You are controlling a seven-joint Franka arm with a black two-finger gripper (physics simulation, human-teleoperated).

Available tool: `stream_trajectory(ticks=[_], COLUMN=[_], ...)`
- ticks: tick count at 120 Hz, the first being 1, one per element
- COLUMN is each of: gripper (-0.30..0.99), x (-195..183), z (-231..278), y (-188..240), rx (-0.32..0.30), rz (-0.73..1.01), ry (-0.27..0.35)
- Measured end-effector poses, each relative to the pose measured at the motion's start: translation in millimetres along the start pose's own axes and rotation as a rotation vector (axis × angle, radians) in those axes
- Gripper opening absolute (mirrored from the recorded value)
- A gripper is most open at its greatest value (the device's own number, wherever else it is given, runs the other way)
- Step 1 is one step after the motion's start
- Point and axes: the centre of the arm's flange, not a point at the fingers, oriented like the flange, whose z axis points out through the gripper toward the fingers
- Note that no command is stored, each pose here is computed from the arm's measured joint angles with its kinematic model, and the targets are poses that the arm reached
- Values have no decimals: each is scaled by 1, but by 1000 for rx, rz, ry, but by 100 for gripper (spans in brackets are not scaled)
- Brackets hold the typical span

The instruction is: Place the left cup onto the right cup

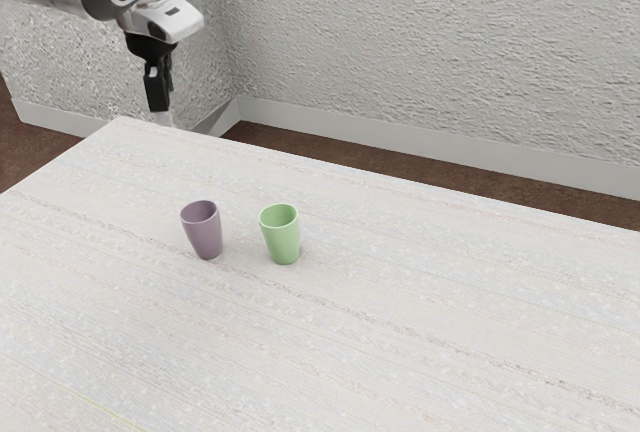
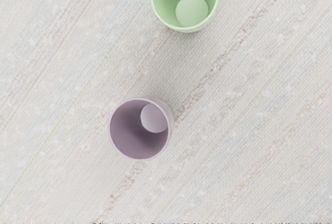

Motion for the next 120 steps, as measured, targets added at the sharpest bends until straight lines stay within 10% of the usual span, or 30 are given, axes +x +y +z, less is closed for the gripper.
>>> stream_trajectory(ticks=[120], gripper=[69], x=[12], z=[142], y=[-32], rx=[-59], rz=[10], ry=[-24])
